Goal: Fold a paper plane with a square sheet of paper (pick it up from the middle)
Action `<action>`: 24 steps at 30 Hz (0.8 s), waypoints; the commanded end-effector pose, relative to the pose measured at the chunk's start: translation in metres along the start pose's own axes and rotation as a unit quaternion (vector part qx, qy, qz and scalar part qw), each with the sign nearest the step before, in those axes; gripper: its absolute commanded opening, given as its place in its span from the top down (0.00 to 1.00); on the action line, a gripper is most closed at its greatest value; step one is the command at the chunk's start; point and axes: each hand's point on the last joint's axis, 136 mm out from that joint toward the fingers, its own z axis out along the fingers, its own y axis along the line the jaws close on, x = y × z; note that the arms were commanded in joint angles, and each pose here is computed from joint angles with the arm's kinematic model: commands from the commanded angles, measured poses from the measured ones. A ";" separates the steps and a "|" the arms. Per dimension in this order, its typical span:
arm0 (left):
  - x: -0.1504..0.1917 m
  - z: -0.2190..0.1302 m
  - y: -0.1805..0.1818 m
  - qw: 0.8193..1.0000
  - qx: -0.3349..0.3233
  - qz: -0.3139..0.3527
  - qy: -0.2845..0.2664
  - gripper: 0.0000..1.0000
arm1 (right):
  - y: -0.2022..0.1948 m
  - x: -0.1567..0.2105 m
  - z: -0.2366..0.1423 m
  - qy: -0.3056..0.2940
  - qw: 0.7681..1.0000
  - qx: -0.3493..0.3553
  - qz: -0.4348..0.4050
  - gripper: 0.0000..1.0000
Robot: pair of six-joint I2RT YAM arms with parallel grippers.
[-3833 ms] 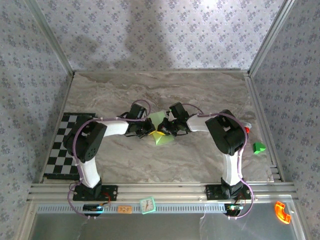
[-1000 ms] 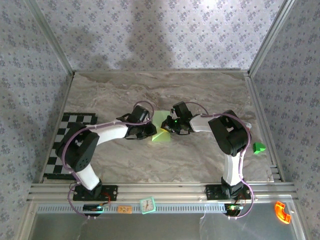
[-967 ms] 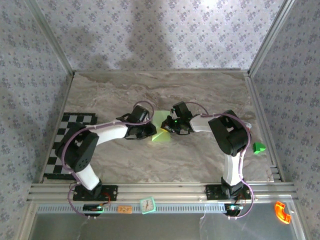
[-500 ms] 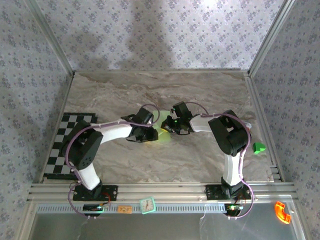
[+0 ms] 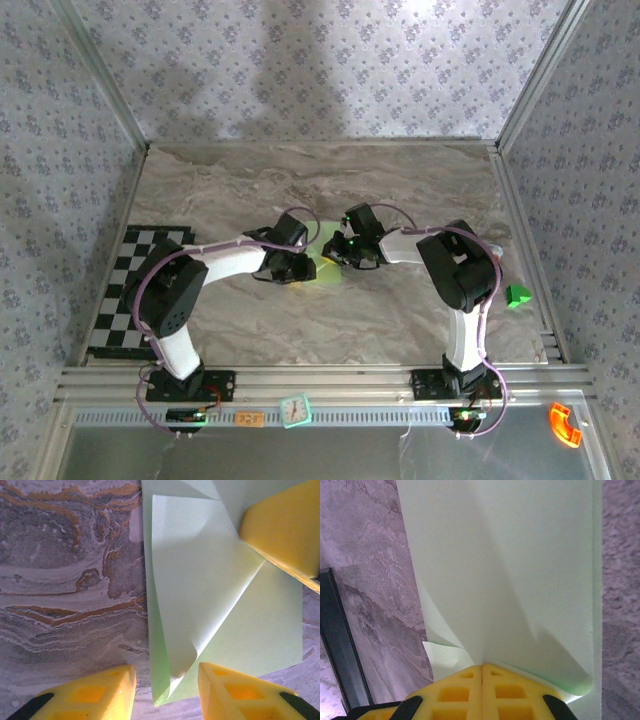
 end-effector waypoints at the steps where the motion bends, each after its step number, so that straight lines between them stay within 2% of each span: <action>1: -0.020 -0.005 -0.008 1.000 0.010 -0.001 -0.029 0.60 | -0.087 0.028 0.010 0.026 0.988 0.148 0.045 0.96; 7: -0.024 -0.007 -0.010 0.999 0.006 0.001 -0.032 0.62 | -0.088 0.029 0.010 0.027 0.987 0.149 0.045 0.96; 15: -0.019 0.006 0.007 0.999 -0.028 -0.015 -0.015 0.63 | -0.089 0.028 0.010 0.027 0.987 0.150 0.046 0.96; 24: -0.009 0.013 0.004 1.000 -0.007 -0.011 0.007 0.61 | -0.092 0.030 0.010 0.029 0.987 0.154 0.048 0.96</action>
